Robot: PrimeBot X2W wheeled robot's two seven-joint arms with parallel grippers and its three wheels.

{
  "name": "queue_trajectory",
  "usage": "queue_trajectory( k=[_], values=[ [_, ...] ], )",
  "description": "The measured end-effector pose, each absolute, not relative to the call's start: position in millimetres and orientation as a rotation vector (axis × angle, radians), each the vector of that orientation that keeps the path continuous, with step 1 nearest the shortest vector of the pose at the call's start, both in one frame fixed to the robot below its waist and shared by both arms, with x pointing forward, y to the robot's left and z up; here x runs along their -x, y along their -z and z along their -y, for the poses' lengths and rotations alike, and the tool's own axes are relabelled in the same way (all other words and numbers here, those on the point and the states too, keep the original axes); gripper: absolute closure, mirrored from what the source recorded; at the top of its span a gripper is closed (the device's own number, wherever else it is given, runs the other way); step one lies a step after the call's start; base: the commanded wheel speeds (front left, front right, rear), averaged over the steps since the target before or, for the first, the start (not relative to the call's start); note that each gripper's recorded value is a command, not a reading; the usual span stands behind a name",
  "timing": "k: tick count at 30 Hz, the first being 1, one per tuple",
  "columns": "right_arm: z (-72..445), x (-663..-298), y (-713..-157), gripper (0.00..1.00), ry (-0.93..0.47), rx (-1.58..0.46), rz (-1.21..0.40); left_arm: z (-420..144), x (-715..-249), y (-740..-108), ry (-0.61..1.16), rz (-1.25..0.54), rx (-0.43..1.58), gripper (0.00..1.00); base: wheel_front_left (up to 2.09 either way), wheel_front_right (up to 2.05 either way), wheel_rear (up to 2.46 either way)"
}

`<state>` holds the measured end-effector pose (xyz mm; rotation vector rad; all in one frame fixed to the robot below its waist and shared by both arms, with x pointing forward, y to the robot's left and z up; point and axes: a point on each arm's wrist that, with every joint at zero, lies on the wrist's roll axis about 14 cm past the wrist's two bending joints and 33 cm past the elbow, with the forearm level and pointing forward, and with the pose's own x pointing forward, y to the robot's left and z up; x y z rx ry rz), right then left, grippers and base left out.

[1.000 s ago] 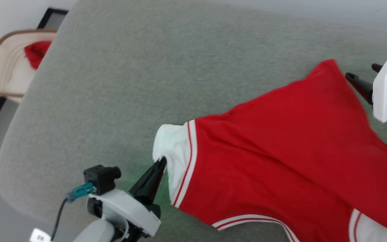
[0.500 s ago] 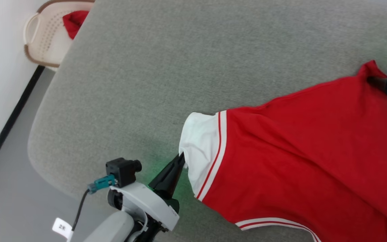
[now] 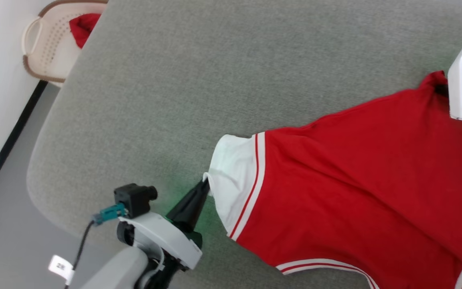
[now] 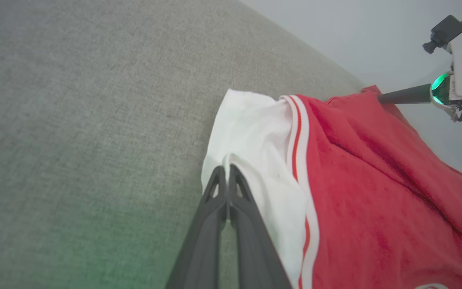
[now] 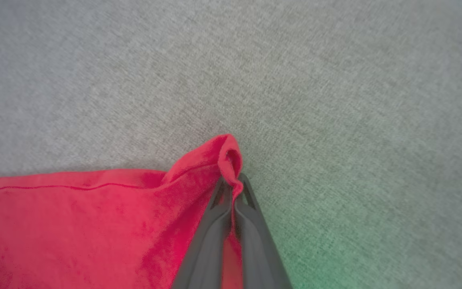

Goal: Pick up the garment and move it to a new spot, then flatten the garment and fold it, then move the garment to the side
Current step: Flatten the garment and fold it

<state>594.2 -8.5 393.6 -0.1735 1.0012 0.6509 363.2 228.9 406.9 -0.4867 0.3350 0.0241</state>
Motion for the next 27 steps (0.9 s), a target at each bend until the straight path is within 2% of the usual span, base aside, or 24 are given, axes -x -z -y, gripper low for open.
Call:
queue_trajectory(
  k=[4, 10, 19, 27],
  values=[
    [8.3, -593.4, -410.5, 1.0, -0.658, 0.149, -0.957, -235.0, -371.3, -419.5, 0.002, -0.309, 0.469, 1.0, 0.0, 0.0, 0.0],
    [10.5, -601.9, -463.8, 1.0, -0.665, 0.123, -0.805, -250.7, -395.8, -456.2, 0.084, -0.292, 0.372, 1.0, 0.0, 0.0, 0.0],
    [19.8, -612.0, -569.8, 1.0, -0.633, 0.082, -0.506, -258.0, -456.1, -576.1, 0.227, -0.168, 0.144, 1.0, 0.0, 0.0, 0.0],
    [41.9, -614.7, -670.6, 1.0, -0.542, 0.08, -0.22, -256.1, -499.3, -684.3, 0.257, -0.03, -0.023, 1.0, 0.0, 0.0, 0.0]
  ],
)
